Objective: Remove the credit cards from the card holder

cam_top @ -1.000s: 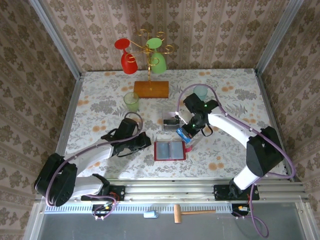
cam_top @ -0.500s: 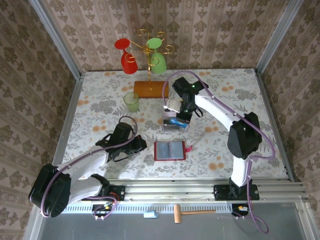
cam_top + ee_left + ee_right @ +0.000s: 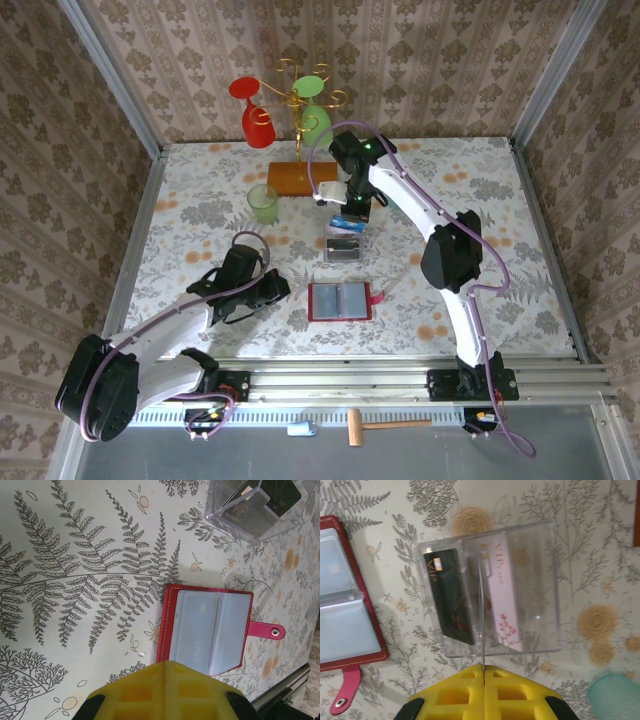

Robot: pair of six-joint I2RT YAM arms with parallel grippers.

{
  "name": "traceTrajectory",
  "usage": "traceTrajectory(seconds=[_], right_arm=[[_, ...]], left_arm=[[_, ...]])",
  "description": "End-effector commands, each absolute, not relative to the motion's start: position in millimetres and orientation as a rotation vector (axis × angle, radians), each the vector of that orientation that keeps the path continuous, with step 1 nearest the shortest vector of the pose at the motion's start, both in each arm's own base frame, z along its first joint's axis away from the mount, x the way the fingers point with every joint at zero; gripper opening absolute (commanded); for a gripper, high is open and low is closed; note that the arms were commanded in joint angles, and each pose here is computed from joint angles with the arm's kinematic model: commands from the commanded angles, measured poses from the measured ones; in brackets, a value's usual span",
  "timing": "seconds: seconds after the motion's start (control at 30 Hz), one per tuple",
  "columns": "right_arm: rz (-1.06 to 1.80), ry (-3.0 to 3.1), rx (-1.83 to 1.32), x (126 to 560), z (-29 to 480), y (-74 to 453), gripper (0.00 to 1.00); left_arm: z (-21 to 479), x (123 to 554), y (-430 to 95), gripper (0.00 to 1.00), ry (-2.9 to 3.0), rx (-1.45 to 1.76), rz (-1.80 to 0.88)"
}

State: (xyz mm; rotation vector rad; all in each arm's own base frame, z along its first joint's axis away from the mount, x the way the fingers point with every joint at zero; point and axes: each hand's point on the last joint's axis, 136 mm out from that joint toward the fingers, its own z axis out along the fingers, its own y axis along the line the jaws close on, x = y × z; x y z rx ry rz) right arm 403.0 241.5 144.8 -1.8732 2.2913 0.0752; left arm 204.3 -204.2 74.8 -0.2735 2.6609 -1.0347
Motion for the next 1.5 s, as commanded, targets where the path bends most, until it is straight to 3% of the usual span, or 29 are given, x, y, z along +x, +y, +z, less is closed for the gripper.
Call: traceTrajectory(seconds=[0.0, 0.5, 1.2, 1.4, 1.47], right_arm=[[0.039, 2.296, -1.955, 403.6, 145.5, 231.2, 0.0], [-0.069, 2.158, -1.996, 441.3, 141.2, 235.3, 0.0], [0.018, 2.234, -2.049, 438.9, 94.1, 241.4, 0.0], [-0.072, 2.213, -1.96, 458.5, 102.4, 243.8, 0.22], [-0.081, 2.2, -1.936, 462.5, 107.5, 245.2, 0.24]], left_arm=[[72.0, 203.9, -198.2, 0.04, 2.679, -0.317, -1.009], [74.4, 211.8, -199.6, 0.03, 2.688, -0.329, -1.009], [68.8, 208.0, -195.4, 0.03, 2.707, -0.36, -0.997], [69.0, 208.4, -194.9, 0.03, 2.705, -0.364, -0.995], [68.6, 208.4, -194.9, 0.03, 2.706, -0.364, -0.995]])
